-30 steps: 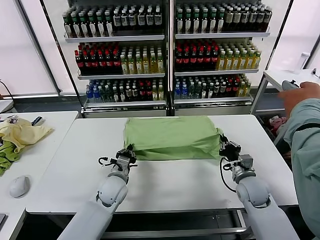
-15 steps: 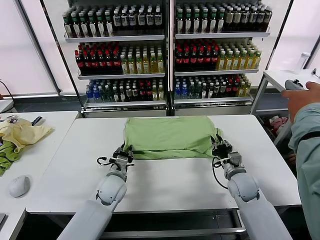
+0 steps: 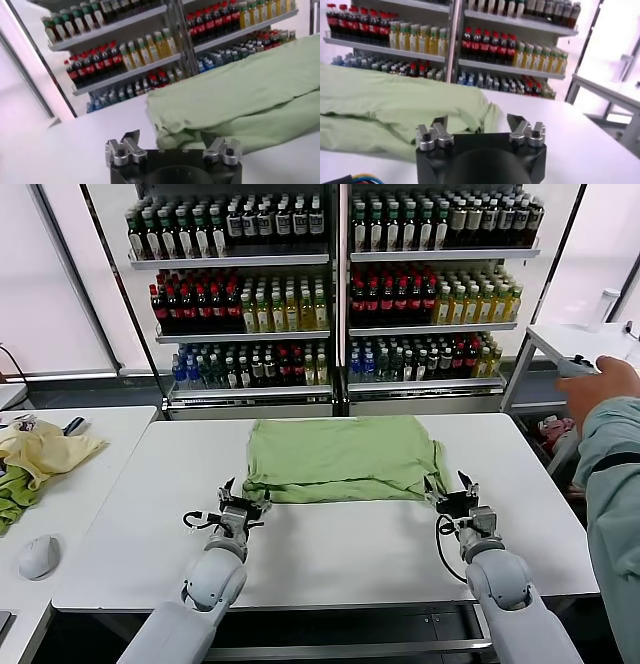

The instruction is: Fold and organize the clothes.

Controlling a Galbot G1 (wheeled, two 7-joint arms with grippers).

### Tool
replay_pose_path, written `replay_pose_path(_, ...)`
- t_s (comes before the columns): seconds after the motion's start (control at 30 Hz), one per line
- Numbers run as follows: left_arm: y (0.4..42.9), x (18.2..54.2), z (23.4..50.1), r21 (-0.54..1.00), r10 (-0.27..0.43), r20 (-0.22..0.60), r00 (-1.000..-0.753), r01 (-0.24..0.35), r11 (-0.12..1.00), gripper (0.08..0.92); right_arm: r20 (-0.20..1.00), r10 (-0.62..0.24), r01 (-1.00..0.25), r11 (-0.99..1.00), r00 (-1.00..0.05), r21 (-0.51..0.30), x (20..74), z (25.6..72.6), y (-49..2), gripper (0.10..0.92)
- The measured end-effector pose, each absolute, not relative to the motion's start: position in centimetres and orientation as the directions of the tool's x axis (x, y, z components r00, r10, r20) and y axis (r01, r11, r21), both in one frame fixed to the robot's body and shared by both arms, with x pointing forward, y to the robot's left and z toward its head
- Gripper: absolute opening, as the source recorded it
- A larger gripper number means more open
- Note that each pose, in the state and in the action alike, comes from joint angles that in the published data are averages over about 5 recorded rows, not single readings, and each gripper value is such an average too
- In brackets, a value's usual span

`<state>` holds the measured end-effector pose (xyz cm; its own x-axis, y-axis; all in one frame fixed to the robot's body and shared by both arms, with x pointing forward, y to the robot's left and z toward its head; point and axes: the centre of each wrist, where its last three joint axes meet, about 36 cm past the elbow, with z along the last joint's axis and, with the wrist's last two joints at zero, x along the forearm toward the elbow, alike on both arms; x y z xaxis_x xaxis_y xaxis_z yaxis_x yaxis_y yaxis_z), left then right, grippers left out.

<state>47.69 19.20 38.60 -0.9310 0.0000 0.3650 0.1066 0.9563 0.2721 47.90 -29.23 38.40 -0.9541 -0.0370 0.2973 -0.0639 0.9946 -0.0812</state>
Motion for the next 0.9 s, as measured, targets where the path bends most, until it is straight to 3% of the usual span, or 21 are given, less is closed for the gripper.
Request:
replay_pose_path(0.13, 19.1, 48.2, 38.5, 0.241, 0.01, 0.387, -0.922, 0.112, 0.964, 0.808, 0.338, -0.037, -0.054, 0.998, -0.94, -0.04, 48.6, 38.0, -29.3, 0.758)
replay_pose_path(0.23, 19.0, 48.6, 38.5, 0.225, 0.017, 0.4, -0.916, 0.116, 0.968, 0.748, 0.366, -0.043, -0.051, 0.999, -0.93, -0.013, 49.0, 37.6, -29.4, 0.673)
replay_pose_path(0.7, 18.8, 49.9, 38.8, 0.158, 0.045, 0.445, -0.894, 0.128, 0.979, 0.342, 0.41, -0.071, -0.059, 0.997, -0.909, 0.042, 49.1, 36.9, -30.1, 0.267)
replay_pose_path(0.9, 19.3, 49.9, 38.9, 0.154, 0.049, 0.456, -0.889, 0.133, 0.979, 0.17, 0.423, -0.089, -0.078, 0.996, -0.902, 0.043, 48.5, 37.0, -30.9, 0.186)
